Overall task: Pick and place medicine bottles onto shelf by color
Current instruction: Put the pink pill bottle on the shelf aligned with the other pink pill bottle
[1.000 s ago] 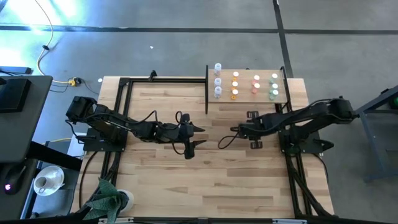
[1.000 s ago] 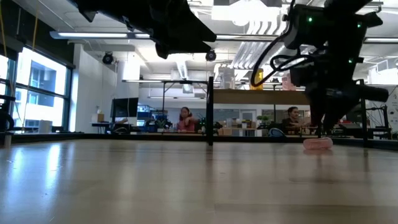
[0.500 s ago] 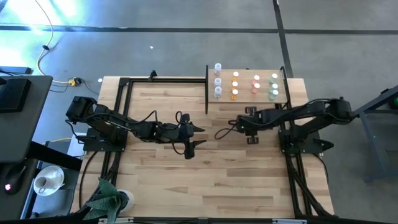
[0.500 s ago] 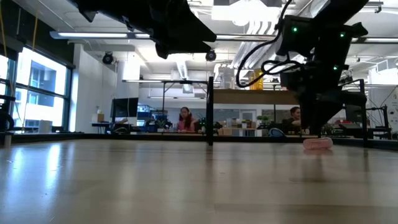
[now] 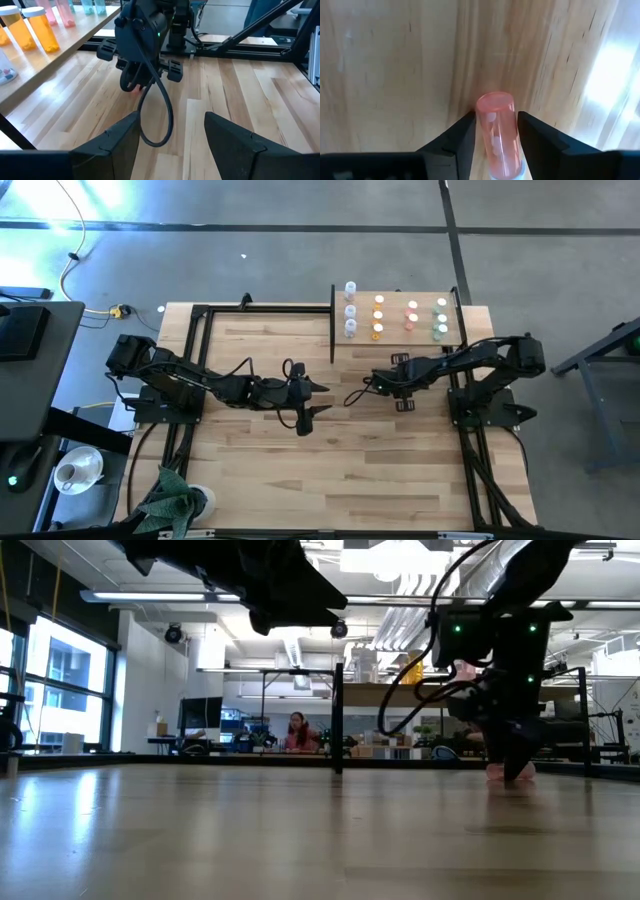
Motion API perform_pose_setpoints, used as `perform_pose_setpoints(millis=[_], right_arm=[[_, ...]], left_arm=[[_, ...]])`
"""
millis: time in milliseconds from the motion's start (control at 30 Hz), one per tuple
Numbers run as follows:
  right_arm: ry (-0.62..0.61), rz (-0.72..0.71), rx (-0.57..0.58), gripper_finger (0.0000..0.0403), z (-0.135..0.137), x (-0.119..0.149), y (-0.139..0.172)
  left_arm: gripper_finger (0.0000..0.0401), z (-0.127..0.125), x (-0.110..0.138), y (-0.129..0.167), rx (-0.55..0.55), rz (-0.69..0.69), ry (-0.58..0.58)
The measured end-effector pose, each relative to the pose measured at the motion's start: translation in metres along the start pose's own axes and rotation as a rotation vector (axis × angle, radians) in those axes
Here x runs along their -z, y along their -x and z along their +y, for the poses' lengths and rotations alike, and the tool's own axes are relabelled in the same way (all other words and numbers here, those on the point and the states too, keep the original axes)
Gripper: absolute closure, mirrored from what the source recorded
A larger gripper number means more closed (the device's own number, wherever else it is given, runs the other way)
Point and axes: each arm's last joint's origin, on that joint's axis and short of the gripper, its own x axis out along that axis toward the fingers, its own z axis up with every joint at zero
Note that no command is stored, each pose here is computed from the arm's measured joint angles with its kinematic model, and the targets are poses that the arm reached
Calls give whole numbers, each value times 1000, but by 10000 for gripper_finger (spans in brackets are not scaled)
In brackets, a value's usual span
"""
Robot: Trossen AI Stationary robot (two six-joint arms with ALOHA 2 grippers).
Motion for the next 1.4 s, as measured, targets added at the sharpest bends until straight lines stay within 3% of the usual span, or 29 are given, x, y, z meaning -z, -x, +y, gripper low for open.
perform_pose_setpoints(millis=[367, 567, 767, 967, 1133, 1400], right_arm=[[-120, -68, -82, 352, -1, 2, 12], [-258, -210, -266, 341, -5, -14, 31], [-455, -344, -448, 340, -9, -34, 49], [-583, -540, -742, 340, 1, -58, 68], [-646, -641, -877, 340, 14, -71, 85], [-710, -650, -968, 340, 28, -76, 96]], left_arm=[[190, 0, 2, 0, -1, 15, -5], [190, 0, 5, 0, 3, 50, -91], [190, -6, 6, 1, 97, 53, -183], [190, -21, 15, 1, 134, 66, -386], [190, -45, 33, -5, 135, 74, -603], [190, -85, 50, -8, -118, -29, -898]])
